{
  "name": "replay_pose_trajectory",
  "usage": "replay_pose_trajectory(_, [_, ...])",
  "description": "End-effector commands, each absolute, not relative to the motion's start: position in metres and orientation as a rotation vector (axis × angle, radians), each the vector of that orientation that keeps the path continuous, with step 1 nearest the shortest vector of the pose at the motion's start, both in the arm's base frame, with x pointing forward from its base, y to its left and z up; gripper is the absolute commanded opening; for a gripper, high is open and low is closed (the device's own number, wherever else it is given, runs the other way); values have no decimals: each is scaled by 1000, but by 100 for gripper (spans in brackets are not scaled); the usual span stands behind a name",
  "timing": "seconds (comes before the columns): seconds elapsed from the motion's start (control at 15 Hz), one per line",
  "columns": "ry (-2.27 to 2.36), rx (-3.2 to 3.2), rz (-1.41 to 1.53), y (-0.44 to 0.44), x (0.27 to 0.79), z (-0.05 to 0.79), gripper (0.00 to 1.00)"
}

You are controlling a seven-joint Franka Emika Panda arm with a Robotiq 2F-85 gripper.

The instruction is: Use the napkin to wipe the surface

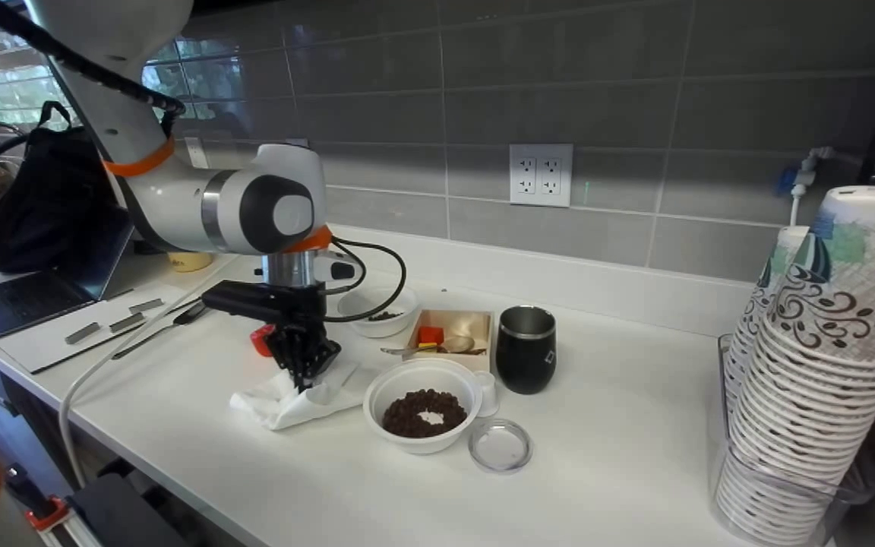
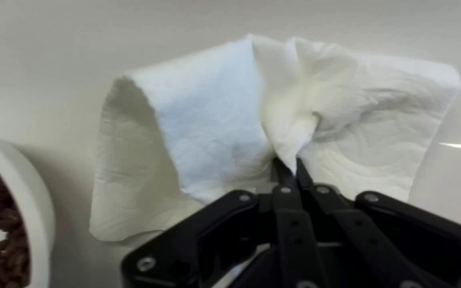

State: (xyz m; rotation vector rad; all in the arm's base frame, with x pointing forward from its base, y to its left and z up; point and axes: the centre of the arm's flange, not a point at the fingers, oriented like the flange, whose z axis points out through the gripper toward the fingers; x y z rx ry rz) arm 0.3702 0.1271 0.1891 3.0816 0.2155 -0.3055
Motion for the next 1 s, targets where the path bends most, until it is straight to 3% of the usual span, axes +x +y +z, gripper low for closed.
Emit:
replay_pose_trajectory(0.0, [165,2998,-229,109,373,189,1])
replay_pose_trajectory(0.53, [248,3152,143,125,406,191,1])
replay_pose_trajectory(0.93, [567,3305,87,186,397,192,1])
